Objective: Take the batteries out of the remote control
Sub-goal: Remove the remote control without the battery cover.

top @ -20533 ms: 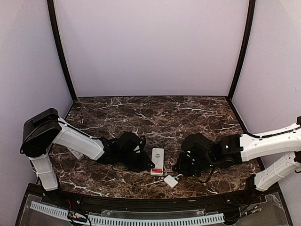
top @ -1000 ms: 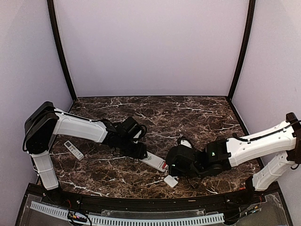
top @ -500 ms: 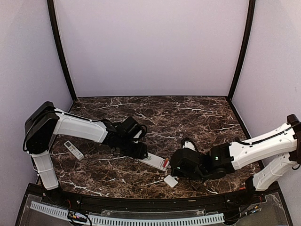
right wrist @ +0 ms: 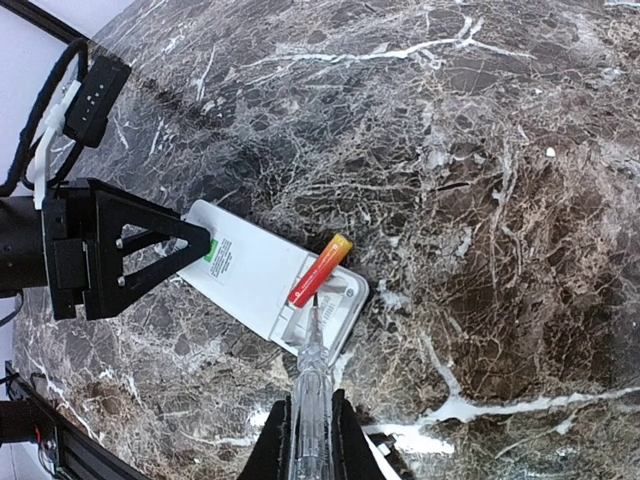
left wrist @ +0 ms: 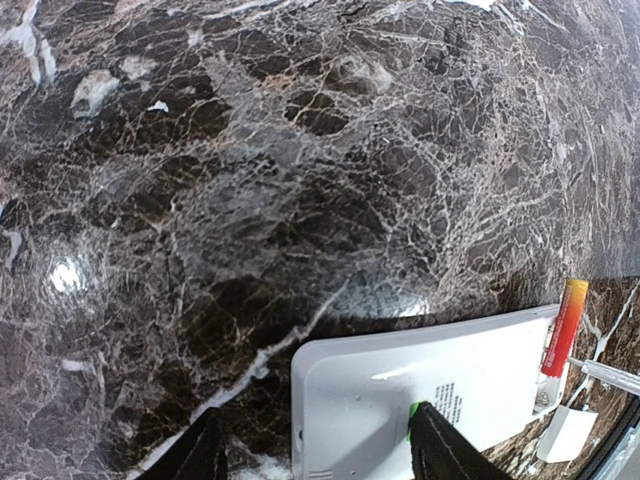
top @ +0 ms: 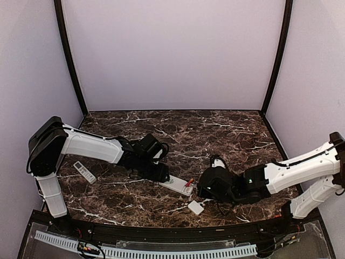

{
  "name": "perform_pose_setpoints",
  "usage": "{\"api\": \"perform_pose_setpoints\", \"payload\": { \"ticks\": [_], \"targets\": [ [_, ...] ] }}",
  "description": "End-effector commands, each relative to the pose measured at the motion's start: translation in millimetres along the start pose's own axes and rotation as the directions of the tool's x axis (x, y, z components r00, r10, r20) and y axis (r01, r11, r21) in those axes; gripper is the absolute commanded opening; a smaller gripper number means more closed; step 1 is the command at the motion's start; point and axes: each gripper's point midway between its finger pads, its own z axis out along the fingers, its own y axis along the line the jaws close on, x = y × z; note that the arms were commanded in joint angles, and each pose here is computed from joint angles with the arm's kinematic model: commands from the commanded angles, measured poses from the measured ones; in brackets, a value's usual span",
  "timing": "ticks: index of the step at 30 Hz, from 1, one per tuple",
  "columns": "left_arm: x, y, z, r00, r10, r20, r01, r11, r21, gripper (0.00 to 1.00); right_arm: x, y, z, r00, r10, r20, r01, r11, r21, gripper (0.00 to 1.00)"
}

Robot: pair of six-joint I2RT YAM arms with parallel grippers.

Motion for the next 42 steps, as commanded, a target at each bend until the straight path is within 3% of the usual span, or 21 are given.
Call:
{"api": "perform_pose_setpoints", "payload": {
  "ticks": [1, 21, 27, 32, 35, 39, 42],
  "targets": [
    [18.3, 9.5, 7.9, 0.998, -0.001, -0.070, 0.000, 1.000, -0.022, 0.62, -15.5, 7.5, -0.1, 0.999, 0.010, 0.045, -0.008, 0.999, -0.036, 0.00],
    [12.4, 6.9, -0.6, 0.999, 0.000, -0.041, -0.001, 1.000, -0.015, 0.62, -30.1, 16.8, -5.6, 0.997, 0.039, 0.061, -0.033, 0.996, -0.087, 0.00],
    [-31.6, -12.2, -56.4, 0.995, 0.036, 0.089, -0.038, 0.999, 0.020, 0.67, -49.2, 36.5, -41.3, 0.997, 0.048, 0.058, -0.035, 0.976, -0.215, 0.00],
    [-49.7, -6.0, -100.4, 0.984, -0.021, 0.175, 0.010, 0.998, 0.062, 0.72, -56.4, 28.0, -57.9, 0.998, 0.020, 0.052, -0.007, 0.972, -0.236, 0.00],
    [-48.2, 18.9, -125.7, 0.972, -0.083, 0.219, 0.071, 0.996, 0.061, 0.75, -56.4, 16.2, -62.2, 0.998, 0.020, 0.051, -0.008, 0.974, -0.227, 0.00],
    [-34.1, 88.9, -139.4, 0.946, -0.224, 0.235, 0.229, 0.973, 0.006, 0.77, -57.4, 4.2, -68.1, 0.997, 0.056, 0.055, -0.041, 0.971, -0.234, 0.00],
    [-21.2, 146.8, -157.4, 0.896, -0.357, 0.263, 0.376, 0.927, -0.021, 0.77, -58.3, 2.8, -70.9, 0.996, 0.057, 0.063, -0.038, 0.966, -0.258, 0.00]
  ]
}}
